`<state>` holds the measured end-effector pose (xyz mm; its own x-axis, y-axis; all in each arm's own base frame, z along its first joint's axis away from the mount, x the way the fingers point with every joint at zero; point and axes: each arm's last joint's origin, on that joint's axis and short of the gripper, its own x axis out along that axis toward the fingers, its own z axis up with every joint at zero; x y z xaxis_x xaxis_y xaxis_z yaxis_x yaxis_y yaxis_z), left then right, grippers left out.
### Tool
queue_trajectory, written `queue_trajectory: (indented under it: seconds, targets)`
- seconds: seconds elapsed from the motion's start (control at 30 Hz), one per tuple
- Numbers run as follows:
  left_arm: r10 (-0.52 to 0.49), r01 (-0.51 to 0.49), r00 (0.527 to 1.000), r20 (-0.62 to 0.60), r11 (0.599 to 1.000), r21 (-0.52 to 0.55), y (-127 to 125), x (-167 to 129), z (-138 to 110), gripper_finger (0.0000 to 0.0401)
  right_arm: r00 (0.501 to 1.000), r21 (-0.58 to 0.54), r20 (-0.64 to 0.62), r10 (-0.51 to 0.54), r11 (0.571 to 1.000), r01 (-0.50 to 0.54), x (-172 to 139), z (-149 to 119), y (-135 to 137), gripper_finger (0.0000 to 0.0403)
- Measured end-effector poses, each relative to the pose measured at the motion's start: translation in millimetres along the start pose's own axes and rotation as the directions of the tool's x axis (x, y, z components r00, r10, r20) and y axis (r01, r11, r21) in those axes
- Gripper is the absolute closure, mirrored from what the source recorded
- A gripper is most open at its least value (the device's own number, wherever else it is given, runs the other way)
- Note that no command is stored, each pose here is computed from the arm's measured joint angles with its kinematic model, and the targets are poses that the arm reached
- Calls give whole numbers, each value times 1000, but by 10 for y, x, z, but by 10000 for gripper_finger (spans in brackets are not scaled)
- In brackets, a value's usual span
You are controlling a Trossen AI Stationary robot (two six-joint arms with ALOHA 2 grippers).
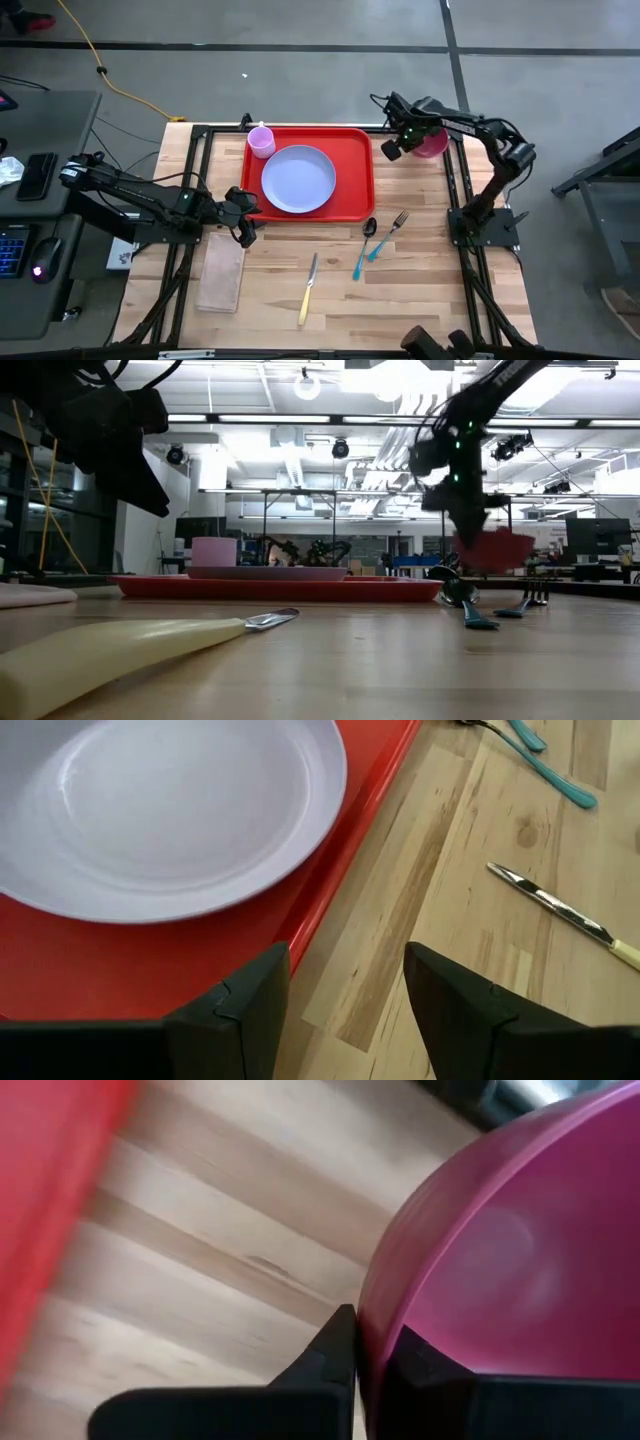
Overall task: Set up tray
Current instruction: Put the red bowl on the white plate
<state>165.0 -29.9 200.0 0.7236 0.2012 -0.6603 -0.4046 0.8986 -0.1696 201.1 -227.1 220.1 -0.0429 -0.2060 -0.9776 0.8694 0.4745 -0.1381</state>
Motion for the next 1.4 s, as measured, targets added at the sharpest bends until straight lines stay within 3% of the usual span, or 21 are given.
queue_trajectory:
  seconds: [0.23, 0.67, 1.07, 1.4]
  targets:
    - [1, -1, 1000, 1, 1000, 0, 0, 0, 0, 171, 974, -86, 169, 150, 987, -137, -621, -19, 246, 403]
    - [-46, 48, 997, 67, 998, -31, -45, -3, 69, 171, 875, -293, 407, 264, 944, -149, -1616, -86, 766, 402]
    - [-59, 66, 990, 128, 996, -53, -71, -10, 124, 171, 833, -465, 434, 344, 877, -120, -1818, -264, 1066, 402]
    - [41, -19, 969, 243, 996, -92, -61, -23, 192, 171, 733, -605, 456, 505, 780, -161, -1963, -393, 1370, 403]
